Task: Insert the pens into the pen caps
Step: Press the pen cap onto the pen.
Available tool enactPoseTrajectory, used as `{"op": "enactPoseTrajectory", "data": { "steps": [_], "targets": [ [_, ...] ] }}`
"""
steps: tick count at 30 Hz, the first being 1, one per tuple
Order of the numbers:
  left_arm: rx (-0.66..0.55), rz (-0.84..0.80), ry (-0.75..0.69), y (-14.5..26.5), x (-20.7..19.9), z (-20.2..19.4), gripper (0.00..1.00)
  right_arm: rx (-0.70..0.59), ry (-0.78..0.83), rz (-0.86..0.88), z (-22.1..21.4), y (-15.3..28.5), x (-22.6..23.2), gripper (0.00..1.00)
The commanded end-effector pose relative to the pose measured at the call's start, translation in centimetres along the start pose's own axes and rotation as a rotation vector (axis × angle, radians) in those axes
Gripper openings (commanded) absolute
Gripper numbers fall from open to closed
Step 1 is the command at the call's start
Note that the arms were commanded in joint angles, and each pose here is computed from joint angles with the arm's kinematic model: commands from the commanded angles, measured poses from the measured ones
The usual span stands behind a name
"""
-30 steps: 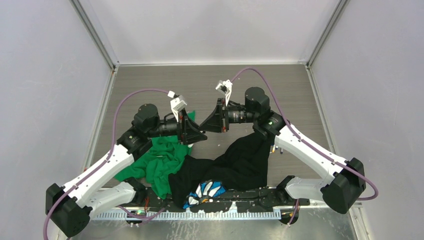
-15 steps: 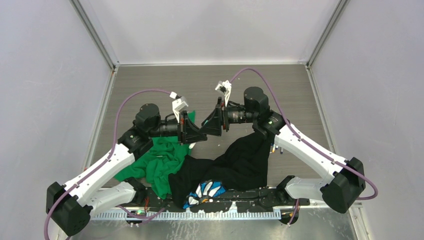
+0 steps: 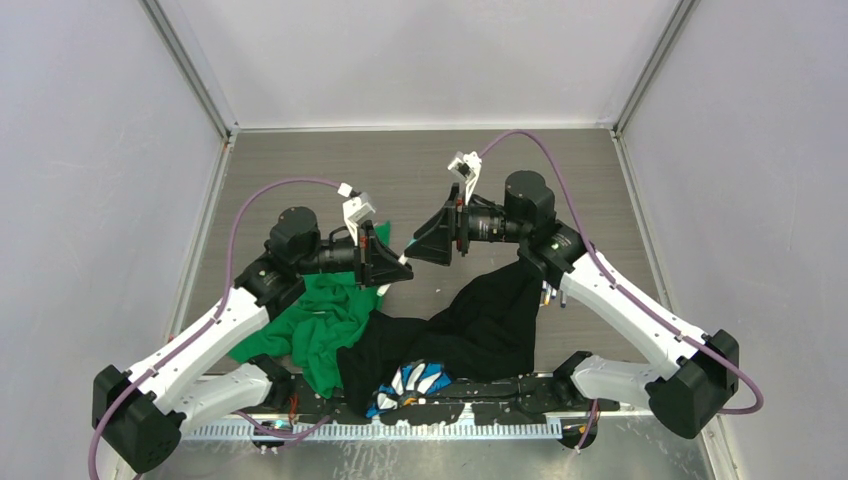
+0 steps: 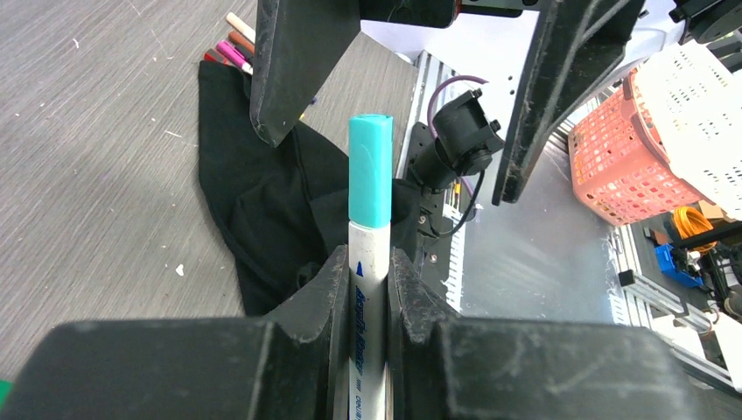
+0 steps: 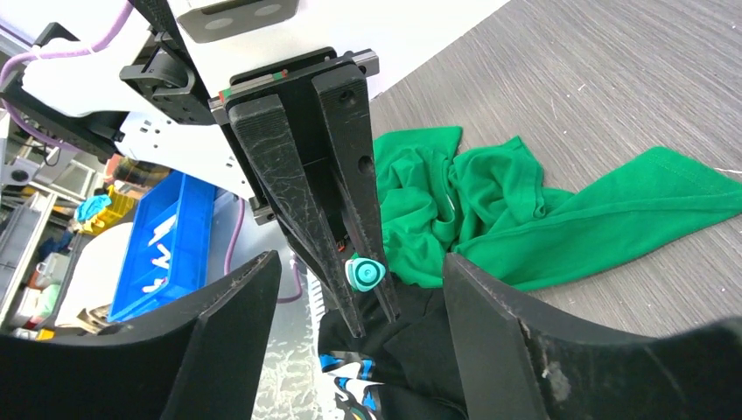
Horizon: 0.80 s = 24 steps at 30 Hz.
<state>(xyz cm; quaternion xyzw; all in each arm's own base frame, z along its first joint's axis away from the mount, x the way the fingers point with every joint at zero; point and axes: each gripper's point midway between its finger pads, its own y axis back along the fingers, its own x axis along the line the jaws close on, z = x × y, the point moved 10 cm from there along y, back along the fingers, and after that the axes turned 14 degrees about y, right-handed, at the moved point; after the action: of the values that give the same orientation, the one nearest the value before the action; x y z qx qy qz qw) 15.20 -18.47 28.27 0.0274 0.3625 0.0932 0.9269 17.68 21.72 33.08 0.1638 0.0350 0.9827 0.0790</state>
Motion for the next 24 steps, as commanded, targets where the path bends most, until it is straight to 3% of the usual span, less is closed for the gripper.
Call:
{"op": "enactPoseTrajectory", "data": {
  "steps": [1,10,19,24],
  "targets": [
    [-0.032,-0.049,-0.078,0.5,-1.3,1.1,0.0,-0.071,0.043,0.007,2.0,0.1,0.5,0.71],
    [-0.016,-0.082,-0.083,0.4,-1.5,0.9,0.0,-0.079,0.028,0.027,1.8,-0.1,0.4,0.47],
    [-0.037,-0.074,-0.09,0.4,-1.6,1.1,0.0,-0.042,-0.008,0.04,0.5,-0.4,0.0,0.02],
    [-0.092,-0.096,-0.1,0.5,-2.3,1.7,0.0,-0.037,-0.043,0.089,-0.9,-0.5,0.1,0.01]
  ]
}}
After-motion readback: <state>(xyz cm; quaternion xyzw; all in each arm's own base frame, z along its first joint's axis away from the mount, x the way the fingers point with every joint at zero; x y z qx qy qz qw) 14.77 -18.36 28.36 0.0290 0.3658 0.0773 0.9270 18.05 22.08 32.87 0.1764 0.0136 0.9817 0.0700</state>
